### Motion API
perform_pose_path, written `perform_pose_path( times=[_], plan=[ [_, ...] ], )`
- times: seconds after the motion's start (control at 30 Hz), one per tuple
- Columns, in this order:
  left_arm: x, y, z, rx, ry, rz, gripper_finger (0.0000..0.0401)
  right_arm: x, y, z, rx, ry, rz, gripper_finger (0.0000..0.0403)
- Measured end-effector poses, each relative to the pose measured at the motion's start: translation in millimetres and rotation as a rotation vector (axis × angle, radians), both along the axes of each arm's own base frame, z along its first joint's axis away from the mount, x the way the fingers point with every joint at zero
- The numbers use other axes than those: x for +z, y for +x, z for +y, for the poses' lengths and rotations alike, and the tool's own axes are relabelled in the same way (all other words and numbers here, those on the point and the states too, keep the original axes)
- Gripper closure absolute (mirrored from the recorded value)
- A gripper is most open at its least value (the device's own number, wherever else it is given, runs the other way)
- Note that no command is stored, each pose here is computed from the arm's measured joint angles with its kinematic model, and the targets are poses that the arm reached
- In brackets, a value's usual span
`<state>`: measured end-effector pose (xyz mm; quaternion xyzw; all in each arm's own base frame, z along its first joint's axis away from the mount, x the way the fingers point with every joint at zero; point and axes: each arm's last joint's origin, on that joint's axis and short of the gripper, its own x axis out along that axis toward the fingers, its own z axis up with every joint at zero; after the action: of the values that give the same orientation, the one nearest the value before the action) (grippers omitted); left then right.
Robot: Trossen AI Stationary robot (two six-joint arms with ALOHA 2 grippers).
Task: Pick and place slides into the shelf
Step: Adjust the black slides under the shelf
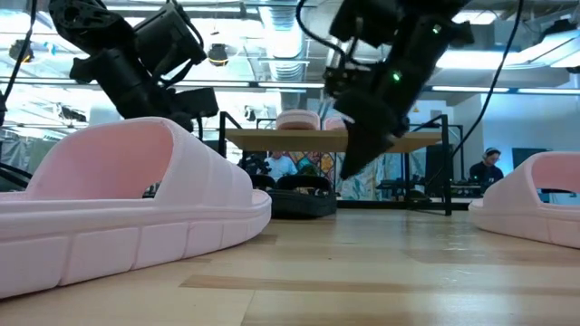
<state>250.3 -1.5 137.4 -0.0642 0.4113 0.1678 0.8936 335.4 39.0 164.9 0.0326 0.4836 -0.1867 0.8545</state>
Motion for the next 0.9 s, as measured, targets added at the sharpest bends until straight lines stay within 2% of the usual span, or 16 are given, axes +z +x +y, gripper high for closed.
perform_pose_path(
  times=[0.13,0.47,0.9],
  plan=[
    [-3,-5,-6,-0.028,-0.002,0.06,0.0353,-11,9,15,0.083,0.004,-0.035,0.0341],
    [-5,-7,-7,-0.021,0.023,0.087,0.0354,-22,19,25,0.106,0.009,-0.095,0.04],
    [-9,-10,-2,-0.027,0.041,0.073,0.0353,-20,22,19,0.094,0.006,-0.117,0.0402]
  ],
)
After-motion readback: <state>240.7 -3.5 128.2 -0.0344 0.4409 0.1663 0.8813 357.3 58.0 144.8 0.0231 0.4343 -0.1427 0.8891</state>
